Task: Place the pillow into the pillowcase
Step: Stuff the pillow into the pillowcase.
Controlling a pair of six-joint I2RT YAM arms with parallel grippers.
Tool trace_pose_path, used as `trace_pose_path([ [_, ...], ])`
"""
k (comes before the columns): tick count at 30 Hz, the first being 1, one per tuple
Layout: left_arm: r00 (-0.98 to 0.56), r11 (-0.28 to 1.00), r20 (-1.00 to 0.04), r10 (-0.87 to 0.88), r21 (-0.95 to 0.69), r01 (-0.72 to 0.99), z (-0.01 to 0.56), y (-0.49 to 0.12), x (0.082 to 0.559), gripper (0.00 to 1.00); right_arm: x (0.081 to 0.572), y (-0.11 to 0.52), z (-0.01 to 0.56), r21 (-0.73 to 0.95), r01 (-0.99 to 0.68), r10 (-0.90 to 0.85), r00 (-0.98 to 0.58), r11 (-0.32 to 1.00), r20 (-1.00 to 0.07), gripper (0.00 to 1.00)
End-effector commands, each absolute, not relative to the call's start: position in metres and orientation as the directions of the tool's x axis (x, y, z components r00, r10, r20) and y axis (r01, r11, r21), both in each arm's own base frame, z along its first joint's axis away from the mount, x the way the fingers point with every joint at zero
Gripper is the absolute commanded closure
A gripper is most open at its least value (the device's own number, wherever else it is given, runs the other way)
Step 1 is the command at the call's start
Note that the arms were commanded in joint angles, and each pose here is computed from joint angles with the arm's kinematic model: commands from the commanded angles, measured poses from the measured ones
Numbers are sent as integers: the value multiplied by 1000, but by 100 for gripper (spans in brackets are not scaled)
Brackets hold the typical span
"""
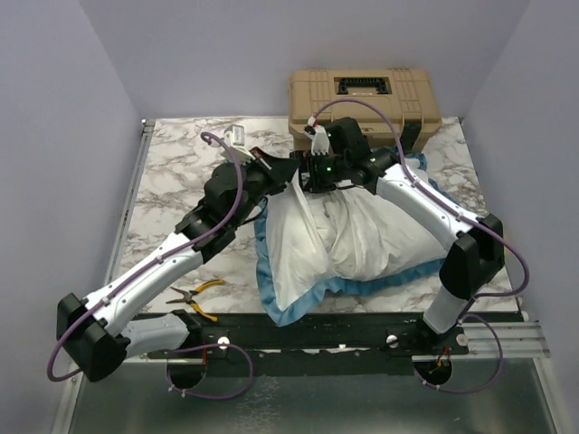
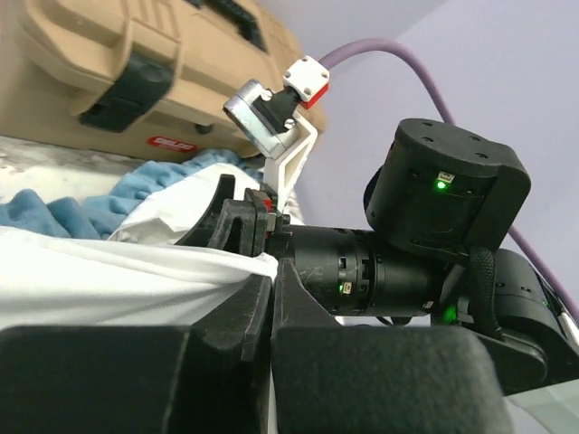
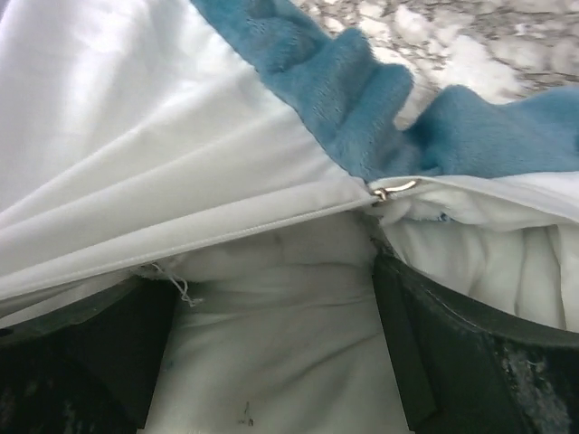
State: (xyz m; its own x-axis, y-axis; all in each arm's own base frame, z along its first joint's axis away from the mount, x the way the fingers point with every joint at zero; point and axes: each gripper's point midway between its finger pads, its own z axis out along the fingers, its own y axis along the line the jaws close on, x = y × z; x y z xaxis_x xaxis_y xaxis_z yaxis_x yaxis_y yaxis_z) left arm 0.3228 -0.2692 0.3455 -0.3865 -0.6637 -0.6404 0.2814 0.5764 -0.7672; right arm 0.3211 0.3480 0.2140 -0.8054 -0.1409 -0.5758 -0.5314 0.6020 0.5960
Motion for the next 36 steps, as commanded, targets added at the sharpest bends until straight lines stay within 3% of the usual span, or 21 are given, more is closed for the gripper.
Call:
trace_pose_path([
  [1,-201,627,-652,-731,-758,179,363,-211,326,100,287,280,232,378,-494,-231,-795,783,-562,4],
  [8,-209,631,-650,-731,-760,155,342,-196,314,100,274,249,255,327,-444,-196,-793,834,-577,4],
  [13,-221,642,-662,-716,-749,163,341,-200,316,100,264,258,278,391,-494,-183,-771,777,-610,7],
  [16,-240,645,-669,-703,-743,178,343,-208,320,100,243,284,271,532,-549,-216,-798,645,-562,24],
  [20,-285,638,-679,-677,-734,234,353,-228,325,100,219,322,246,738,-487,-220,-872,467,-437,43],
  [24,-332,612,-683,-651,-730,304,369,-251,328,100,238,359,223,790,-438,-186,-899,430,-397,46],
  [31,-373,542,-673,-639,-738,402,407,-279,332,100,282,431,152,759,-419,-290,-906,498,-310,42],
  [36,-332,649,-723,-606,-690,320,391,-262,345,100,302,417,185,659,-483,-255,-872,576,-417,19],
])
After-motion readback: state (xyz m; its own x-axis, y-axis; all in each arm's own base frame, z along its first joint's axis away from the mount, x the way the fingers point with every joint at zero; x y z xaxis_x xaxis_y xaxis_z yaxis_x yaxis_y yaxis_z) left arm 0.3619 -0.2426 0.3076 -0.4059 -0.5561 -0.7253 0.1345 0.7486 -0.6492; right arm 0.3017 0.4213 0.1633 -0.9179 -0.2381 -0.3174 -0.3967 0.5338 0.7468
